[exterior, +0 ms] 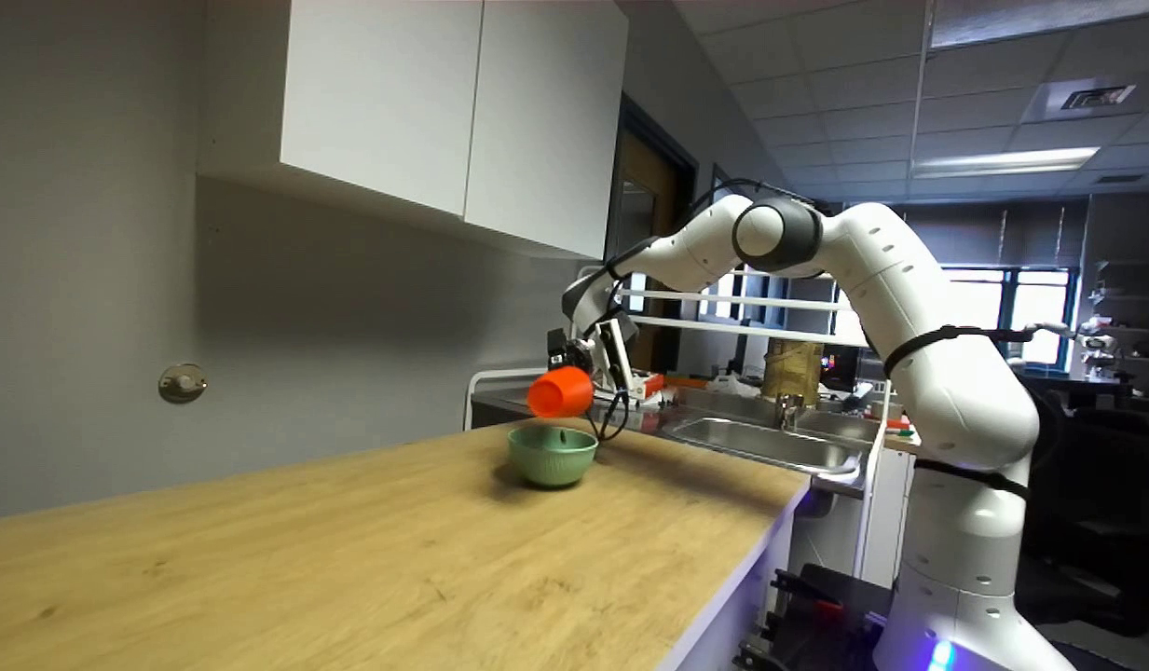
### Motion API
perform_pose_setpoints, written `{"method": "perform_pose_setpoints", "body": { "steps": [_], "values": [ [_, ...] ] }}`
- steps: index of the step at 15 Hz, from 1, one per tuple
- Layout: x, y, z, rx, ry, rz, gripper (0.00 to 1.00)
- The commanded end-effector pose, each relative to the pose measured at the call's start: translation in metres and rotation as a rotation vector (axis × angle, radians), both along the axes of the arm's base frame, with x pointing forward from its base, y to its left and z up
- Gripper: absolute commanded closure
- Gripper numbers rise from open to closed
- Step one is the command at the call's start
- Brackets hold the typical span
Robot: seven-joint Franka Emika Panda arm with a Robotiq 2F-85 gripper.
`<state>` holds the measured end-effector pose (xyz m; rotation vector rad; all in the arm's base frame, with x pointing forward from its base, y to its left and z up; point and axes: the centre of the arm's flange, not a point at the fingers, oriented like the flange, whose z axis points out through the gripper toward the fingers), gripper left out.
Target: Pour the contents in the orange cup into the green bowl
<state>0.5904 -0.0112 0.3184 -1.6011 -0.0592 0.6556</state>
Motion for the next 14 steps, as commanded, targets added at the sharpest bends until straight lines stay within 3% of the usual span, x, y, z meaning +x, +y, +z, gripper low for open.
{"method": "perform_pose_setpoints", "body": {
  "steps": [1, 7, 14],
  "values": [
    [0.0, 0.016, 0.034, -0.075, 0.038, 0.051, 0.99],
    [0.007, 0.029, 0.046, -0.084, 0.155, 0.123, 0.99],
    [0.013, 0.031, 0.044, -0.044, 0.196, 0.179, 0.99]
  ]
}}
